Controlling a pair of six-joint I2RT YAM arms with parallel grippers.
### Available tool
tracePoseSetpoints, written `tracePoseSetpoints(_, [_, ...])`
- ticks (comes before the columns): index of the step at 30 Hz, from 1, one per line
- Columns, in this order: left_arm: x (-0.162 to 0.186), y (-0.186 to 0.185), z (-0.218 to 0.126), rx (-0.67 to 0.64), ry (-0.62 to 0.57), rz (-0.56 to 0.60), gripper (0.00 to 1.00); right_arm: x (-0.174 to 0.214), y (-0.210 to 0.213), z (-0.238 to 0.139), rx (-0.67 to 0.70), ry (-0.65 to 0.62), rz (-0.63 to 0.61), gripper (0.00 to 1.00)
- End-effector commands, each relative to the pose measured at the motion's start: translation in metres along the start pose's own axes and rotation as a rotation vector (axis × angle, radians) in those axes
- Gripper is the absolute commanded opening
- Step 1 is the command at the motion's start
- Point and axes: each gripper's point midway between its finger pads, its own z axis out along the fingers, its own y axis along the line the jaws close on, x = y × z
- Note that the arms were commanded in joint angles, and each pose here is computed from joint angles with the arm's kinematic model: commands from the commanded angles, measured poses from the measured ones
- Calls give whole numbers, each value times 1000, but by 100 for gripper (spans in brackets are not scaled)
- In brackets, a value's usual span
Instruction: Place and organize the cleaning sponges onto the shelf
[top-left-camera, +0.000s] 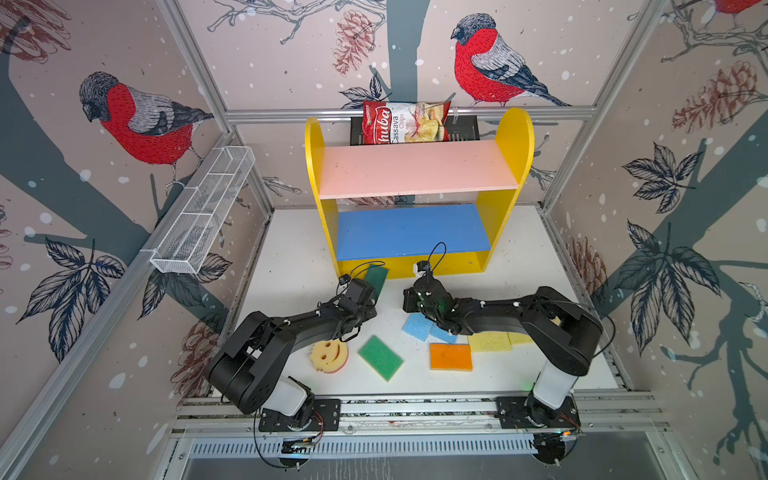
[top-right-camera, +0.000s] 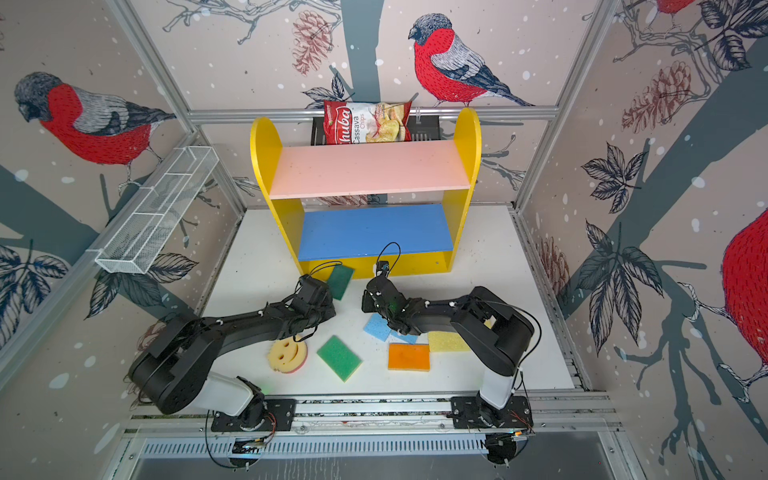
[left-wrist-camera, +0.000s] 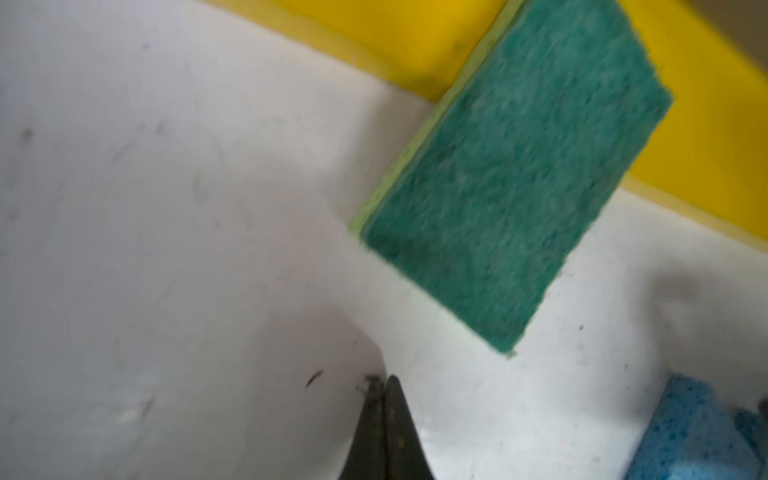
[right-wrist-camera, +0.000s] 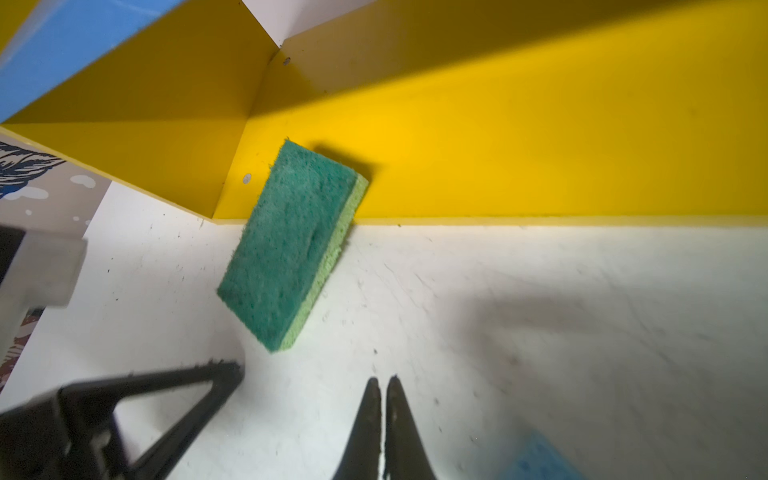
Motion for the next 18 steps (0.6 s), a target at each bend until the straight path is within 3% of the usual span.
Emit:
tracePoseSetpoints(1, [6, 1, 10, -2, 24, -33, 0, -5, -6, -8, 1, -21, 21, 8])
tracePoseSetpoints(12, [8, -13, 42, 27, 44, -88, 0, -8, -36, -20, 41, -34, 51, 8])
tracePoseSetpoints(18, [7, -23, 43, 51, 46, -86, 0, -1, -36, -15, 28, -16, 59, 8])
